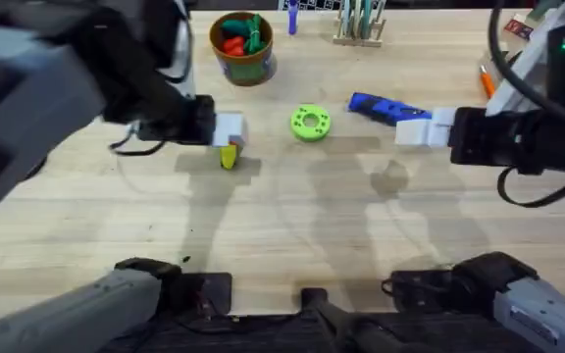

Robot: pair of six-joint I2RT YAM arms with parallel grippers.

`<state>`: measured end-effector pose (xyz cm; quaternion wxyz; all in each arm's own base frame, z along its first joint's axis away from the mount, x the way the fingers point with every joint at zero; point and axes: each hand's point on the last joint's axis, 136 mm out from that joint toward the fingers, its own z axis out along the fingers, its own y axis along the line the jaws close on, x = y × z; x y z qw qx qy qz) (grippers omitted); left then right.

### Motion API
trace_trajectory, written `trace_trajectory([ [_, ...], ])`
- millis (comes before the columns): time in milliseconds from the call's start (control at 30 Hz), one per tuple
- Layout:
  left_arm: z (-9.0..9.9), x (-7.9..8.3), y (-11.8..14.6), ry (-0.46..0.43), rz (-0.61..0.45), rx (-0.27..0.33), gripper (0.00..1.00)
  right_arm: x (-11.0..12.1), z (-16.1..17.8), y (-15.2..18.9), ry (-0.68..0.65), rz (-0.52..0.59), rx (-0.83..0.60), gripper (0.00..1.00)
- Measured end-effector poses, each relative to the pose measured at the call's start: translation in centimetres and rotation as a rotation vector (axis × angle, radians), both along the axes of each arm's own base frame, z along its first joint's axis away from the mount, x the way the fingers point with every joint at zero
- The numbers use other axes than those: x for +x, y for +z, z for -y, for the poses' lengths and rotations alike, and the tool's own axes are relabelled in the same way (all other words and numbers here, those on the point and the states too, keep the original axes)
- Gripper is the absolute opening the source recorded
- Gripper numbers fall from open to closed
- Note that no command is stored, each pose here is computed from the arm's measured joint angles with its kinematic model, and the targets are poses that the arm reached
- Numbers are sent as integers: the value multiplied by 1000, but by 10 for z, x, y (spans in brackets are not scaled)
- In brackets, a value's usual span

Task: Pick up the gripper from the table and insert it into the empty holder that is missing its gripper. Then pick up a screw, insert it into the mounting hole, and use the screwdriver to tighten it. Finally, clean up the table by picking up the vegetable and placing it into the bucket.

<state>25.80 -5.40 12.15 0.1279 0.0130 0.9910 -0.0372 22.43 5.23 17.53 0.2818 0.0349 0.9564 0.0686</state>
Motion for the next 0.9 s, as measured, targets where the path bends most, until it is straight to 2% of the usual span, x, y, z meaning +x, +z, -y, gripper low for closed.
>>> trace_trajectory([
  [33, 7, 8, -25, 51, -70, 8, 985, 1, 0, -5, 0, -23, -6, 991],
  [167, 18, 16, -51, 70, -121, 21, 985, 3, -1, -12, 0, -54, -14, 991],
  [300, 26, 23, -67, 70, -138, 26, 985, 4, -1, -18, 0, -80, -20, 991],
  [533, 26, 27, -91, 84, -190, 50, 984, 5, -1, -19, 0, -85, -22, 992],
  [600, 27, 33, -90, 88, -169, 46, 900, 5, -1, -19, 0, -85, -22, 991],
  [633, 27, 34, -90, 93, -168, 45, 793, 5, -1, -19, 0, -85, -22, 991],
  [767, 27, 38, -89, 94, -153, 43, 182, 5, -1, -19, 0, -85, -22, 991],
  [800, 28, 39, -88, 92, -147, 42, 59, 5, -1, -19, 0, -85, -22, 991],
  [833, 28, 40, -88, 93, -146, 42, 27, 5, -1, -19, 0, -85, -22, 991],
  [900, 28, 40, -88, 97, -146, 41, 30, 5, -1, -19, 0, -85, -22, 991],
])
